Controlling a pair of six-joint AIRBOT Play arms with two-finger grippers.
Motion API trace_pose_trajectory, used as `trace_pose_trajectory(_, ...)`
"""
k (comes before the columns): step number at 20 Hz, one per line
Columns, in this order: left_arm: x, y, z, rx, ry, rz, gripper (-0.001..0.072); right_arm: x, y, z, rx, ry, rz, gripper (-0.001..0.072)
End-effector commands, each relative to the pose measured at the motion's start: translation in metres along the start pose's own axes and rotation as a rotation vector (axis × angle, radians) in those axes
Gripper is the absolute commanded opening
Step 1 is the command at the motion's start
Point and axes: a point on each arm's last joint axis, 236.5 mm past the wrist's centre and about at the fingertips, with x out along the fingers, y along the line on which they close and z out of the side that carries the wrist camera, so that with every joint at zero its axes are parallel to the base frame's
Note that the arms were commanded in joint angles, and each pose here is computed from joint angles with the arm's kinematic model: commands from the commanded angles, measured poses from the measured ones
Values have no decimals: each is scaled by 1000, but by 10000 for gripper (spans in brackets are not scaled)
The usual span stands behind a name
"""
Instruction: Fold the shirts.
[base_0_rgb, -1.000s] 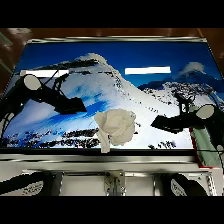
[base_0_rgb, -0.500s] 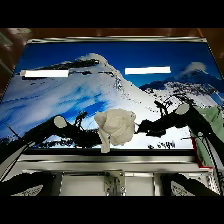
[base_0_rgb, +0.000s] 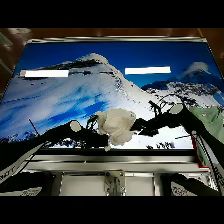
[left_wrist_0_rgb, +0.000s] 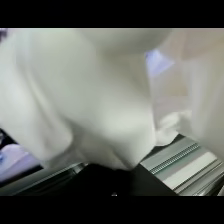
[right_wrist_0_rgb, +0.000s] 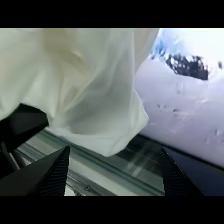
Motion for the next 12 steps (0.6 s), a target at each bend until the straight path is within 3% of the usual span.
trace_pose_trajectory(1, 0, -7, 1, 26, 2, -25, 44, 0, 6, 21, 39, -87, 26, 679)
trace_pose_trajectory(4, -7, -12, 5, 36, -18, -37, 44, 12, 7, 21, 47, -69, 36, 676)
trace_pose_trajectory(5, -11, -12, 8, 38, -28, -40, 44, 20, 7, 19, 42, -53, 28, 587)
trace_pose_trajectory(8, -28, -7, 23, 38, -74, -36, 43, 42, 8, 18, 17, -42, -3, 95)
trace_pose_trajectory(9, -38, -4, 29, 39, -89, -35, 42, 41, 9, 20, 4, -52, -5, 57)
trace_pose_trajectory(12, -86, 2, 48, 125, -167, 5, 41, 5, 18, 32, -138, -93, -49, 56)
